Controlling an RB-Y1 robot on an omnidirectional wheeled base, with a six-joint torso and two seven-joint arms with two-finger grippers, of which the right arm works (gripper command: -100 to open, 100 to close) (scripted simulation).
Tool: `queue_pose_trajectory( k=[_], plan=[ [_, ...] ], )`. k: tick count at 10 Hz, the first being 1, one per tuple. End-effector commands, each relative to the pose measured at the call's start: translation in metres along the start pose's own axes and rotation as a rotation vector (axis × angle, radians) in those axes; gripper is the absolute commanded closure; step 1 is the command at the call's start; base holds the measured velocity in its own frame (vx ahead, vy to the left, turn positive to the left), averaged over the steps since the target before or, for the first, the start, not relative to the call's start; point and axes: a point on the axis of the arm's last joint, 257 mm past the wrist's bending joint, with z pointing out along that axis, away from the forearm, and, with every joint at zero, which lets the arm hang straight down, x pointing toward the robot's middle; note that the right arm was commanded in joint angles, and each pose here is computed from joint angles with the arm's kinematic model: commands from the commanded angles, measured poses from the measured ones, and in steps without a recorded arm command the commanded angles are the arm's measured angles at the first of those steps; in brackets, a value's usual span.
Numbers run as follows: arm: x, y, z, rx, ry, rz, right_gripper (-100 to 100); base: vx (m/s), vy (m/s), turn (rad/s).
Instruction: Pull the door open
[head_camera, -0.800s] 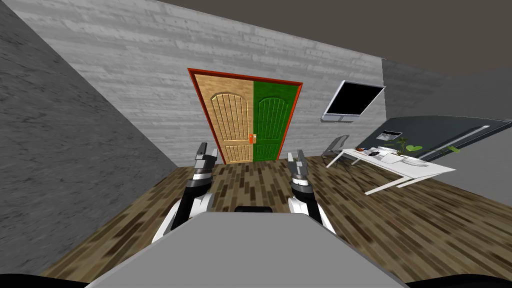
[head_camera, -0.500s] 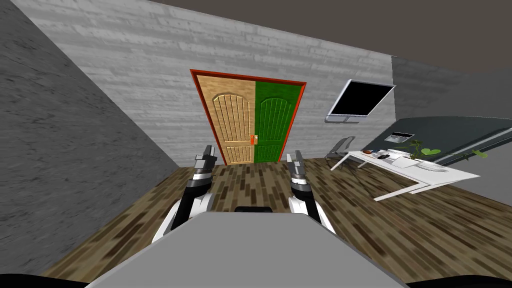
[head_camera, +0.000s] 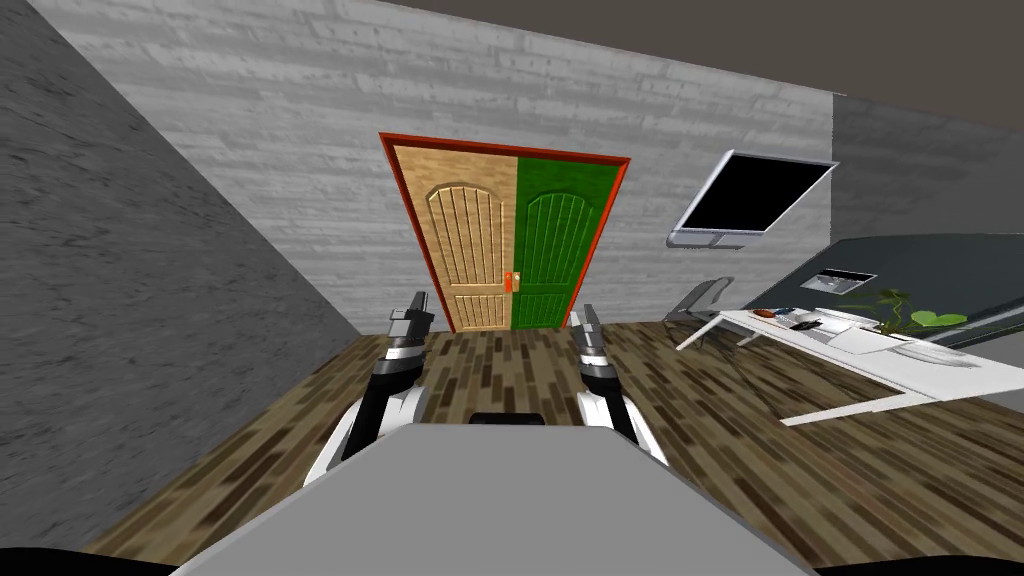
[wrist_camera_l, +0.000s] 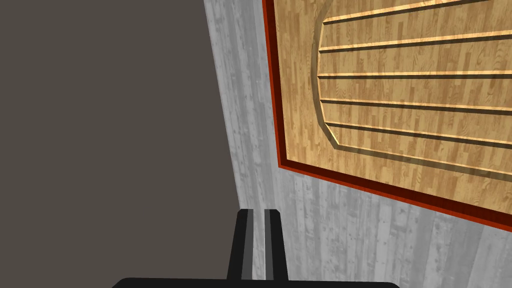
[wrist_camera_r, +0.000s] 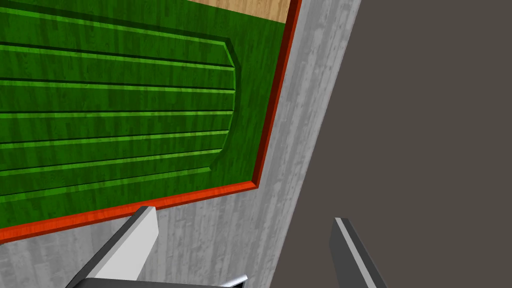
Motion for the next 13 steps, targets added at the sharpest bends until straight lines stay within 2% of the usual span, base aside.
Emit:
queue_pose_trajectory(
  k=[1,6,13],
  plan=[
    [-0.003,-0.014,0.0000,0.027,0.002,-0.004,-100,0.170,0.036,0.056],
    [-0.017,-0.068,-0.0038,0.137,0.002,-0.021,-100,0.160,0.035,0.080],
    [-0.035,-0.119,-0.0104,0.243,-0.016,-0.029,-100,0.126,0.023,0.066]
  ],
)
